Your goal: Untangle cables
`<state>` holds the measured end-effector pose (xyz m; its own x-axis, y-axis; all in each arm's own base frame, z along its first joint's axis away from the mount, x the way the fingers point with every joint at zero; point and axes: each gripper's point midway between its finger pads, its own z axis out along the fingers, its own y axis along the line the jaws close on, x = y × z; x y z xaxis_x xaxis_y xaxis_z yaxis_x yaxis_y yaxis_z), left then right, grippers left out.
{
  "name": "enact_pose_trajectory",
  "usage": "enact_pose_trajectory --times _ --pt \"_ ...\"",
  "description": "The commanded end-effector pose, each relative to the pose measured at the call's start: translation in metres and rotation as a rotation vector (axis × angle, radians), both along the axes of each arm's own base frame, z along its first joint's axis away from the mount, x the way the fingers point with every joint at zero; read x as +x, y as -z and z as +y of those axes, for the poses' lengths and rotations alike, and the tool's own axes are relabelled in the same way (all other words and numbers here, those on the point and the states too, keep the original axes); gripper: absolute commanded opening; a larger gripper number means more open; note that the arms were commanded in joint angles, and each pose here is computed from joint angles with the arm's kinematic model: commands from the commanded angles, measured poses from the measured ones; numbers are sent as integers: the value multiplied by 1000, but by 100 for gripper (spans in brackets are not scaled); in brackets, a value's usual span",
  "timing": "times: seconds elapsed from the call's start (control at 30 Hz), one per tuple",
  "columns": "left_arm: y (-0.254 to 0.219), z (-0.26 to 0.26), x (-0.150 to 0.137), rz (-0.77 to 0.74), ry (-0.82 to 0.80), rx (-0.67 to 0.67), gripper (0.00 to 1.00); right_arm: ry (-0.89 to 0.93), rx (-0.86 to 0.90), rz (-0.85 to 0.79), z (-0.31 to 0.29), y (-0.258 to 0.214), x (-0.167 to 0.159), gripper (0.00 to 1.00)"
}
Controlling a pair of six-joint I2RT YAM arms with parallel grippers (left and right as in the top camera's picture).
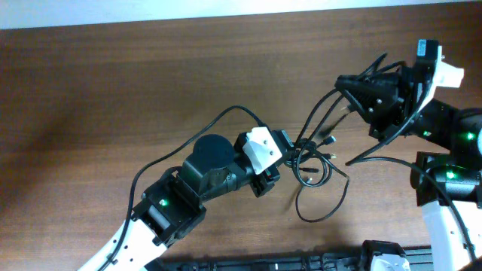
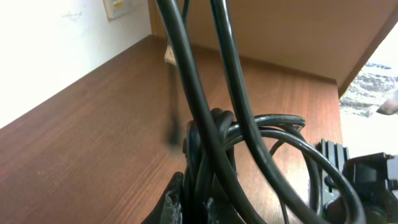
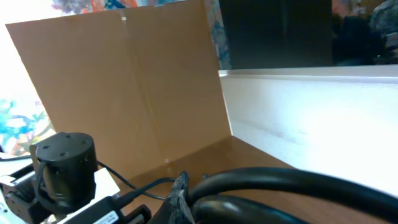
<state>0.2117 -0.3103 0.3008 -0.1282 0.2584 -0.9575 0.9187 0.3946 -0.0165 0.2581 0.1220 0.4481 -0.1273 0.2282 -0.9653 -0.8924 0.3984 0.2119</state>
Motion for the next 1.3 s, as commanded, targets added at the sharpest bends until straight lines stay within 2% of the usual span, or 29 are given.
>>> enact_pose_trajectory --times 0.0,0.13,0.4,0.53,0.73,1.07,1.1,1.13,1.17,1.23,1.27 --pt "-10 -2 -7 -23 42 -15 0 51 -33 -69 -12 -4 2 4" --pt "-11 2 3 -39 -15 -7 0 20 -64 -62 -14 1 -4 4" --pt "-9 54 67 -1 -532 -17 0 -94 -122 -47 -6 12 -21 4" --pt "-14 77 82 -43 -686 -10 0 -162 -157 -39 -2 19 -31 4" --pt "-36 98 88 -74 -798 -88 0 -192 -132 65 -2 28 -30 4" --pt "-67 133 93 -65 -895 -245 0 -217 -2 425 -9 66 -4 5" --pt "-70 136 93 -70 -900 -256 0 -219 8 453 -9 69 -1 8" --pt "-73 138 93 -77 -905 -269 0 -221 16 474 -9 72 0 16" --pt "-76 141 93 -82 -910 -279 0 -225 25 502 -9 75 2 32" --pt "-81 145 94 -91 -921 -298 0 -228 47 560 -10 82 6 70" --pt "-83 148 95 -95 -929 -305 0 -230 56 585 -10 85 7 82"
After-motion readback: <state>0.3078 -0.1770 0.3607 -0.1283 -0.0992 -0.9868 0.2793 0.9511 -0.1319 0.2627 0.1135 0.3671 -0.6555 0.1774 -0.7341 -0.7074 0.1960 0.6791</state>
